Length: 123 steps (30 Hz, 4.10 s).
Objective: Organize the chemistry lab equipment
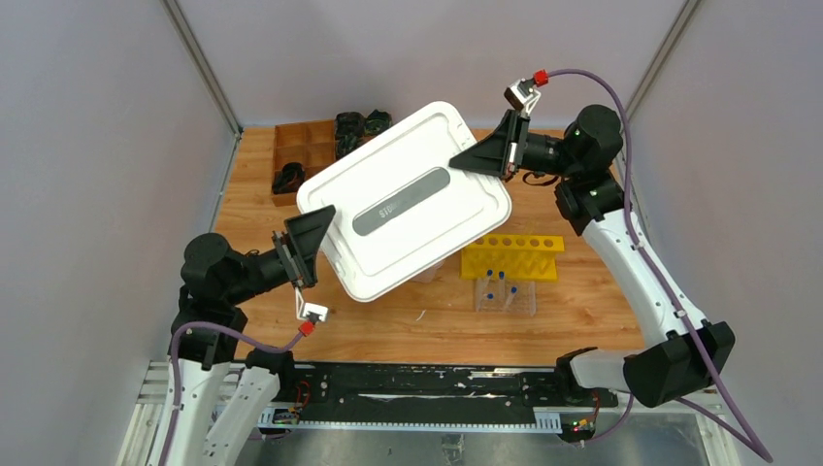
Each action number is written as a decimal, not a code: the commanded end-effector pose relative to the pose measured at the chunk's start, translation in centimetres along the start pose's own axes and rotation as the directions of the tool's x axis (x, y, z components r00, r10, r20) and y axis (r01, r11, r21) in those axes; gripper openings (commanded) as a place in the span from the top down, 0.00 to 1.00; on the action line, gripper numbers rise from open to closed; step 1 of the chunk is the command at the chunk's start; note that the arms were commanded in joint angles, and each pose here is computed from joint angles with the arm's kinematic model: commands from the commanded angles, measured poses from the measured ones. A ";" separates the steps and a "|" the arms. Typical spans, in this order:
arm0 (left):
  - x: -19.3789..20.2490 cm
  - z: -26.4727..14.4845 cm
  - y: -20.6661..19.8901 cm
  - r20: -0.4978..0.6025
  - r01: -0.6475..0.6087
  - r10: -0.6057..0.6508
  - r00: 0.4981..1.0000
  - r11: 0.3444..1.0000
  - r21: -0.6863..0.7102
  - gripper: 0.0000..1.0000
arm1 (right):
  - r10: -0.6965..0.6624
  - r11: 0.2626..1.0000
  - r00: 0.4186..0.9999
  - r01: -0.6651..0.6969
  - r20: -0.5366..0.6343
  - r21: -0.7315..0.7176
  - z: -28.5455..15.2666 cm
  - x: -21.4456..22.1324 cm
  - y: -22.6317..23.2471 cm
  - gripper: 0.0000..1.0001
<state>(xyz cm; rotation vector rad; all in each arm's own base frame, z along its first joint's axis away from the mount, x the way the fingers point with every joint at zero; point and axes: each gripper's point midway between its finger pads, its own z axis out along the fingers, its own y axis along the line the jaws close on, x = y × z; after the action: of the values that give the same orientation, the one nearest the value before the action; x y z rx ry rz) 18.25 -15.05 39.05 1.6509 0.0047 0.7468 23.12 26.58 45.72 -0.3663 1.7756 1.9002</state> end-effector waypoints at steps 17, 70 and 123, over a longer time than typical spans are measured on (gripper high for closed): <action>5.4 -2.9 -11.4 -0.521 0.860 -0.756 0.395 0.505 -0.080 0.00 | 0.037 0.949 0.906 -0.164 0.421 0.269 -5.4 -8.3 -8.9 1.00; 6.8 -0.7 -27.4 -0.675 0.840 -0.501 -0.542 -0.305 -0.448 0.35 | 0.154 0.858 0.745 -0.427 0.649 0.286 2.4 3.0 -23.0 0.98; 4.2 6.6 -24.7 -0.674 0.868 -0.561 -0.481 -0.415 -0.274 0.36 | -0.093 0.201 0.994 -0.045 0.065 0.979 -8.7 5.6 -23.5 0.13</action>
<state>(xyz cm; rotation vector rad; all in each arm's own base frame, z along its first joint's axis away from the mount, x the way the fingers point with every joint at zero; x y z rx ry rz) 34.17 -13.46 19.02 0.9557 2.1810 -0.3598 30.06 21.76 20.05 0.2245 2.4821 0.4109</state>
